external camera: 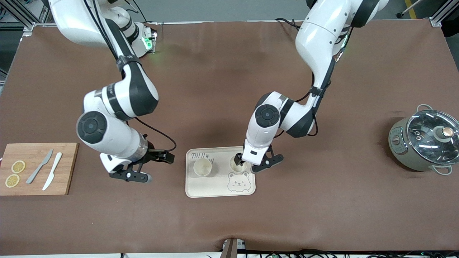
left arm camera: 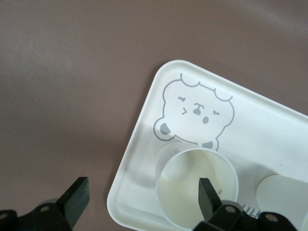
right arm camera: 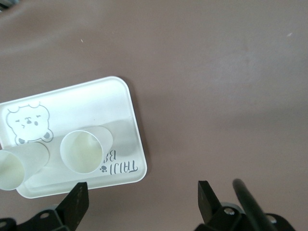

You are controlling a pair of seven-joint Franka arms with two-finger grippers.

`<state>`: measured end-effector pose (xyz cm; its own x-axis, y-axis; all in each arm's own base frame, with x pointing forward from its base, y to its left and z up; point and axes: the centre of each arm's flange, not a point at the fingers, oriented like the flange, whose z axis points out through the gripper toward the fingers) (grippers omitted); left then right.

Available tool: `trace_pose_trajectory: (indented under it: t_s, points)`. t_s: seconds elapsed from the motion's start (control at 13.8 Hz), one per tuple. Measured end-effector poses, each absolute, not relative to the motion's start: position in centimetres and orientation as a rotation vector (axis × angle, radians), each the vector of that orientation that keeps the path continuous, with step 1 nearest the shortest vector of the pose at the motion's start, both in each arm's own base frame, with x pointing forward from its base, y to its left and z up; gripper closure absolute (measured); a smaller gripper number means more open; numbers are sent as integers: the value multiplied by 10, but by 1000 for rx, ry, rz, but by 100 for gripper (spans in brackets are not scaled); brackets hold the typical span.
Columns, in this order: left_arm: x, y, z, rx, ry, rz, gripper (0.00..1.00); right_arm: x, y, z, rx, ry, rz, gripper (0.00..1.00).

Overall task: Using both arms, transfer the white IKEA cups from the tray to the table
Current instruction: 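Reach the right gripper and the left gripper toward the cups on the tray, then lower both grippers around the two white cups and close them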

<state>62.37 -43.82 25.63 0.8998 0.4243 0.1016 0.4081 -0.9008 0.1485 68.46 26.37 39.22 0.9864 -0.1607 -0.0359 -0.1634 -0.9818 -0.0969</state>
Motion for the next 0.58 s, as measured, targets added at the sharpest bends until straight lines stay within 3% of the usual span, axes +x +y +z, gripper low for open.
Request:
trace_pose_trajectory:
  t_s: [0.58]
  points:
    - [616,-451,232,2932,665,201,3,673,323,334,-3035,294,42,0]
